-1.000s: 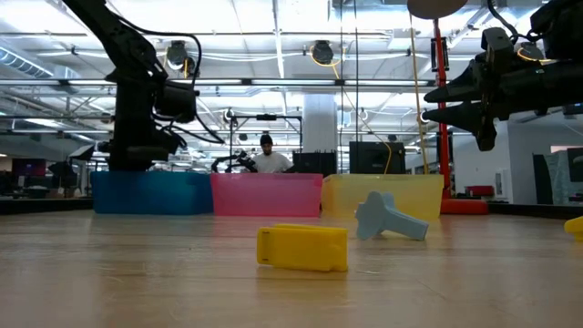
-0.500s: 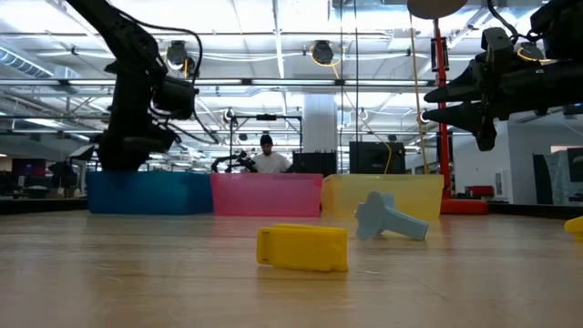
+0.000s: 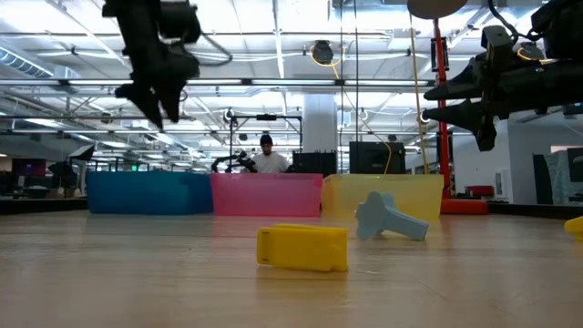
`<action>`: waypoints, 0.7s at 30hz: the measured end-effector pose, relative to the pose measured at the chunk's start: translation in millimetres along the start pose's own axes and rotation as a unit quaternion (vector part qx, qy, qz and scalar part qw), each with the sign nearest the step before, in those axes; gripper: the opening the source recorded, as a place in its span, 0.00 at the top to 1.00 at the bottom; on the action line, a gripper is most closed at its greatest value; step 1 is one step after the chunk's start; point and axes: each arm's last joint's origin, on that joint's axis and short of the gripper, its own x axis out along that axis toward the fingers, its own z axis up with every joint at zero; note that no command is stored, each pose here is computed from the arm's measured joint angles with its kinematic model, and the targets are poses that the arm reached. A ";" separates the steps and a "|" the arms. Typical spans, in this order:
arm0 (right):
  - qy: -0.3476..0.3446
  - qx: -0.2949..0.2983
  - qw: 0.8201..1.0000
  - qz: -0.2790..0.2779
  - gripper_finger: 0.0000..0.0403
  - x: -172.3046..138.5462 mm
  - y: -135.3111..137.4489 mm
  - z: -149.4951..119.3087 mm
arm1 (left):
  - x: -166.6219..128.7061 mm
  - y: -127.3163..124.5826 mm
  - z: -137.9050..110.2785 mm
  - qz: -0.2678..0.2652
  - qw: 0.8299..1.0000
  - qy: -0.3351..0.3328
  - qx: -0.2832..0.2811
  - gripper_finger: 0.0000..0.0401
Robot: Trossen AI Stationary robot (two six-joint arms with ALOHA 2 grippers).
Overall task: Pick and place Stapler, Stapler remover, tape
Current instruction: Put the bottom yellow stapler into the blue bin
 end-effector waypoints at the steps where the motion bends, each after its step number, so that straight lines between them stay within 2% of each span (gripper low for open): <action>1: 0.000 0.000 1.000 0.000 0.64 0.0 0.0 0.0 | -5.6 -5.7 -0.7 -0.014 1.000 -0.009 0.001 0.44; 6: 0.001 0.000 1.000 0.001 0.64 0.0 0.0 -0.1 | -23.4 -40.0 -11.8 -0.091 0.994 -0.051 0.017 0.44; 12: 0.001 0.000 1.000 0.001 0.64 0.0 0.0 -0.1 | -32.9 -88.3 -34.8 -0.169 0.981 -0.065 0.071 0.44; 16: 0.001 -0.001 1.000 0.001 0.64 0.0 0.0 -0.1 | -35.4 -124.1 -55.1 -0.213 0.961 -0.081 0.158 0.44; 21: 0.003 -0.001 1.000 0.000 0.64 0.0 -0.1 -0.4 | -29.8 -172.7 -87.6 -0.254 0.921 -0.105 0.277 0.44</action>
